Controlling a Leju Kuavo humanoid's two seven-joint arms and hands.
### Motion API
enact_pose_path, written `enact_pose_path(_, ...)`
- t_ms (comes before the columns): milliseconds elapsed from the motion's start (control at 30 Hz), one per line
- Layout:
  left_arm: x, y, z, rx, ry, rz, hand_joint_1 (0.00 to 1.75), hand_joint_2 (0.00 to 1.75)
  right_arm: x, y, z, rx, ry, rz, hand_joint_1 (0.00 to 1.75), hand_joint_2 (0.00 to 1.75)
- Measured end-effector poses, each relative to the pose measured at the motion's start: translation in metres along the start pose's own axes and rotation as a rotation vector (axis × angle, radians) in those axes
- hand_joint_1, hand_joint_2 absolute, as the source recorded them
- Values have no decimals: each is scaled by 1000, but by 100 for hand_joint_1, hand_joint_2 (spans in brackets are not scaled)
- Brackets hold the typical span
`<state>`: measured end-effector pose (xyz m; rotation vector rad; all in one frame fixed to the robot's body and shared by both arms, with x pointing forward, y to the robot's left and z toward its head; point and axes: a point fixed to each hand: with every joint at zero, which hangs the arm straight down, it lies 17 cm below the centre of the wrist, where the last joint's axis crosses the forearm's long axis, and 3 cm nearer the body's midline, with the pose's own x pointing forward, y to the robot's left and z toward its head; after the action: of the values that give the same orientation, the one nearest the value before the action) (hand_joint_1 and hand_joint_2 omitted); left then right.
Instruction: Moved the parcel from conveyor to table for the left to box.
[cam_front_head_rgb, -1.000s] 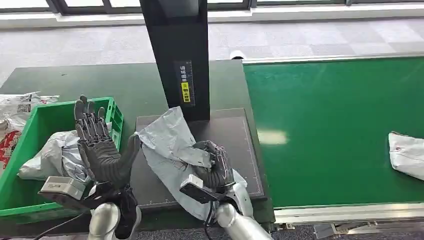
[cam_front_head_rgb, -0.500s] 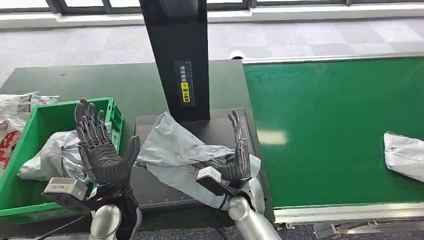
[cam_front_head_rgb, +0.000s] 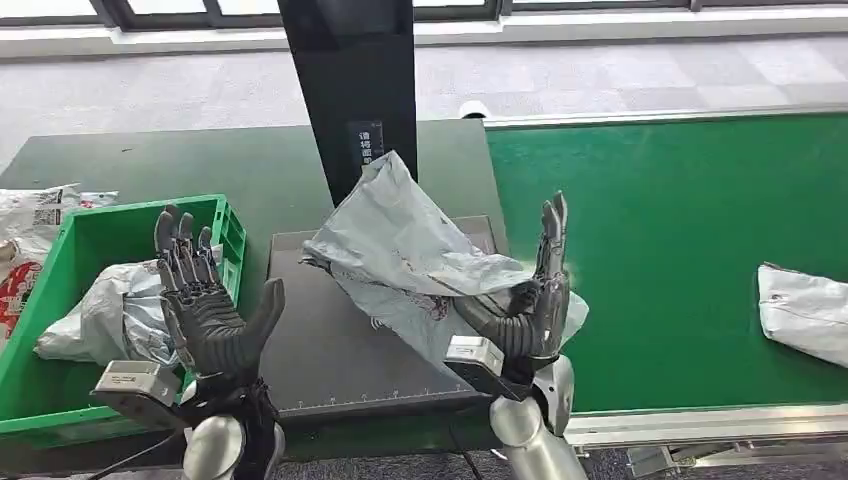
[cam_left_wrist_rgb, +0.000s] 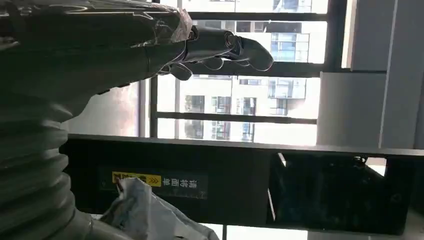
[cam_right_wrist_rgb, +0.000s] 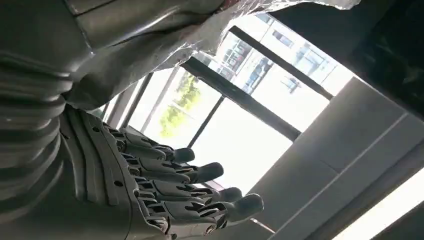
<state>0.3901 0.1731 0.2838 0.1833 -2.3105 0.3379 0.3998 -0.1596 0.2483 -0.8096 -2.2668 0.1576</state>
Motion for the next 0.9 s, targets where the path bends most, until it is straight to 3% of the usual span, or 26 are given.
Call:
enact_pose_path(200,0,-3,1,-12,-2,-3,0,175,3,-21,-3,-47,-1,5,0,175)
enact_pose_path(500,1,-6,5,-27,-3,-11,0,175,-4,-9,3,-6,24,21,2,175)
enact_pose_path(533,1,-6,5,-27,-2,-11,0,175,-5,-7,4,-1,26,22,175,175)
enact_pose_path(900,2,-4,9,-28,1,-17,0,175,-14,15,20,74,55,34,175,175)
